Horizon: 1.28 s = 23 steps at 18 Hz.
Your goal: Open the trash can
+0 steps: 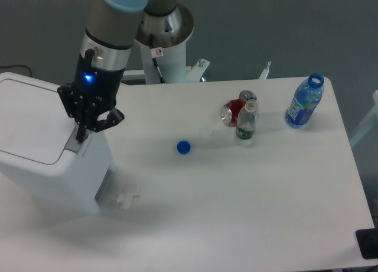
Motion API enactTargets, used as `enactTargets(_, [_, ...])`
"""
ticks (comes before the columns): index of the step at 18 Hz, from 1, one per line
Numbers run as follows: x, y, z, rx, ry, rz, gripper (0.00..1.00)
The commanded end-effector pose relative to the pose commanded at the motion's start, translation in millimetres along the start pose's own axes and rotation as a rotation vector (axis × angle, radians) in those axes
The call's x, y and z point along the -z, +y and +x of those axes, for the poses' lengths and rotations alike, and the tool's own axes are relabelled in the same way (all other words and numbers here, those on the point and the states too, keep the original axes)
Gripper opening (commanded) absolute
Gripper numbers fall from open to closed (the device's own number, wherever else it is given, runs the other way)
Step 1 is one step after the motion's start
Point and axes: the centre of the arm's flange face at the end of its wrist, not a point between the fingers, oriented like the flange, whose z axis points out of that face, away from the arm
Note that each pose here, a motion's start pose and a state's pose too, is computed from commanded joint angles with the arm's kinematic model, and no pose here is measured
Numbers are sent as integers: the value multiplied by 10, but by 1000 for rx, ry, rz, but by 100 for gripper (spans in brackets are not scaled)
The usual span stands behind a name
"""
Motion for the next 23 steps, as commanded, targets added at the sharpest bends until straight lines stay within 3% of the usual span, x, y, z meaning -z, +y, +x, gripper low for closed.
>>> enactTargets(21, [68, -18, -13, -4, -5, 11, 0])
enactTargets(22, [91, -28, -29, -13, -11, 17, 6])
enactTargets(23, [106, -29, -48, -23, -17, 19, 21])
